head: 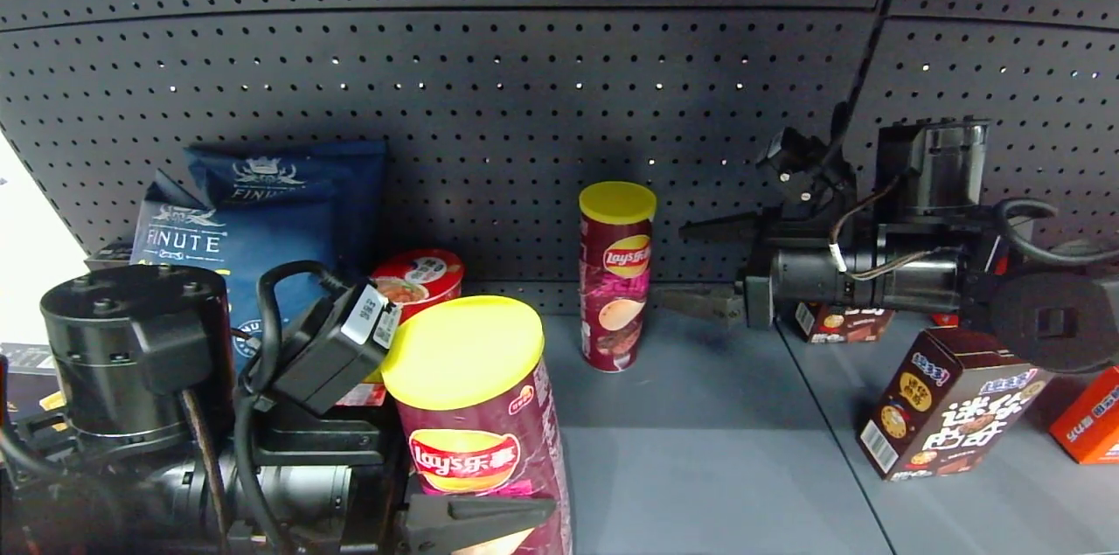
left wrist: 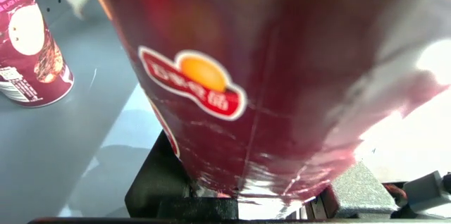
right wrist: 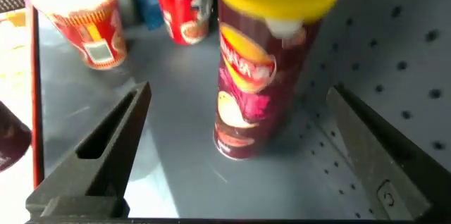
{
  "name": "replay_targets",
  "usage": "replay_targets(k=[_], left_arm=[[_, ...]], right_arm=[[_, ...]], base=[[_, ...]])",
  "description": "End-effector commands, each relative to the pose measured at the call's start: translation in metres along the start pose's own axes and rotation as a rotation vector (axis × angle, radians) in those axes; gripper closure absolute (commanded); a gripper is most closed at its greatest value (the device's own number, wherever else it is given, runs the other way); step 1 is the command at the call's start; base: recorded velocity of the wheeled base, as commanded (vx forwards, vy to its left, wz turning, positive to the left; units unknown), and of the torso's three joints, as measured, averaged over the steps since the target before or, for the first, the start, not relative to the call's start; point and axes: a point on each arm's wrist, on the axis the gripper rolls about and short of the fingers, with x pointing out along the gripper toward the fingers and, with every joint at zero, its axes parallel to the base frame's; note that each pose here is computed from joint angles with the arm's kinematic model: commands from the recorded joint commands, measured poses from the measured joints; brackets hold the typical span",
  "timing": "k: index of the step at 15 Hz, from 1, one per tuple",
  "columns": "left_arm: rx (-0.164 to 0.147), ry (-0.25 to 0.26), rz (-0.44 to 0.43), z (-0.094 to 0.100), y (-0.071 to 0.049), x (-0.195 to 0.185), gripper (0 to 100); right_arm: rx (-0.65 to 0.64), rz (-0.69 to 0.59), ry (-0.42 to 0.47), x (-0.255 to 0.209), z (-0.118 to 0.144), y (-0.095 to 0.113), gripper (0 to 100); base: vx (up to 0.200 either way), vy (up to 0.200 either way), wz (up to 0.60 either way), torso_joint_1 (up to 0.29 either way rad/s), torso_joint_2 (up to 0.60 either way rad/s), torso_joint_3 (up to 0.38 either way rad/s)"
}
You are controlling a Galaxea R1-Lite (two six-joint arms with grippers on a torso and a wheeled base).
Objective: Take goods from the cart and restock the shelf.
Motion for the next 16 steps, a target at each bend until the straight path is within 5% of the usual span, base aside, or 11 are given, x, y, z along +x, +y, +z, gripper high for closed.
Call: replay_targets(k=[1, 16], left_arm=[[-0.001, 0.001, 0.000, 0.000, 0.001, 0.001, 100], [-0.009, 0.007, 0.001, -0.002, 0.001, 0.000, 100]], right_arm=[[0.017, 0.042, 0.010, 0.007, -0.010, -0.004, 0], [0.025, 0.080, 0.009, 0.058, -0.046, -0.028, 0]], base=[[0.000, 0.000, 0.00, 0.000, 0.00, 0.000], [0.000, 0.000, 0.00, 0.000, 0.00, 0.000]])
